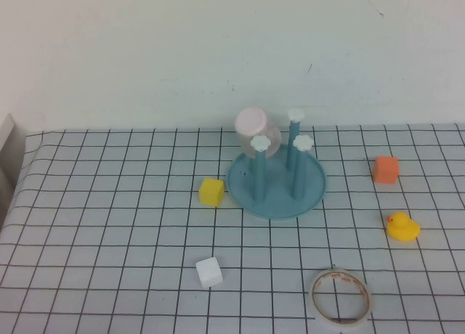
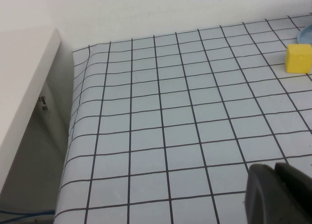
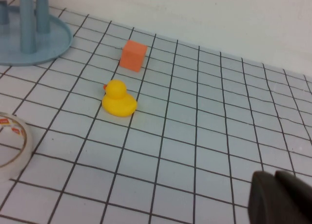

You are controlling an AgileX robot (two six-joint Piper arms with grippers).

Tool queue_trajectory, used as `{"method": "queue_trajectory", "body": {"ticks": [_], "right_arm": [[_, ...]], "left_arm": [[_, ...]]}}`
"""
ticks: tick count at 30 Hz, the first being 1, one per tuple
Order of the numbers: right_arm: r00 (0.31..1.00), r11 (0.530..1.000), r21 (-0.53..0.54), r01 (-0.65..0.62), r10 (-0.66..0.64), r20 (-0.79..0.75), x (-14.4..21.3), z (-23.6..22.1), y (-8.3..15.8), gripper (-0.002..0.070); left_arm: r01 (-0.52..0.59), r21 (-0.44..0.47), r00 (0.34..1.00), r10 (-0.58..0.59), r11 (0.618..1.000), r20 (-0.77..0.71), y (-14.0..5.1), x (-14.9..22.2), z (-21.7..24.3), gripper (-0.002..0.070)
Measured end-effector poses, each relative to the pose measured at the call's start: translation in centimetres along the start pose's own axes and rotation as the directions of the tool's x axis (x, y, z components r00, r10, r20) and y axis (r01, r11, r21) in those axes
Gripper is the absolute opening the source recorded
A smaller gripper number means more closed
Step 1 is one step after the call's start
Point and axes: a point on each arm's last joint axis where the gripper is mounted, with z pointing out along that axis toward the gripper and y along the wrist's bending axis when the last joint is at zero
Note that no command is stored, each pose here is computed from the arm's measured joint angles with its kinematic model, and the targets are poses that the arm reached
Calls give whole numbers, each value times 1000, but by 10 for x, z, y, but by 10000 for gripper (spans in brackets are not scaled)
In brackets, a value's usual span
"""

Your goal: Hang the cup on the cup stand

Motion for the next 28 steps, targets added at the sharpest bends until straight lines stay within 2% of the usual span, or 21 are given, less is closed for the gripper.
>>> {"method": "queue_trajectory", "body": {"ticks": [5, 13, 28], "right_arm": [[1000, 1000, 0, -9, 9, -3, 0, 0, 0, -1], [988, 988, 0, -156, 156, -5, 0, 0, 0, -1], [990, 990, 10, -143, 143, -7, 0, 0, -1, -1]], "left_arm": [[0, 0, 1000, 0, 1000, 0, 0, 0, 0, -1], [2, 0, 1000, -2, 1000, 0, 0, 0, 0, -1], [2, 0, 1000, -2, 1000, 0, 0, 0, 0, -1]]}}
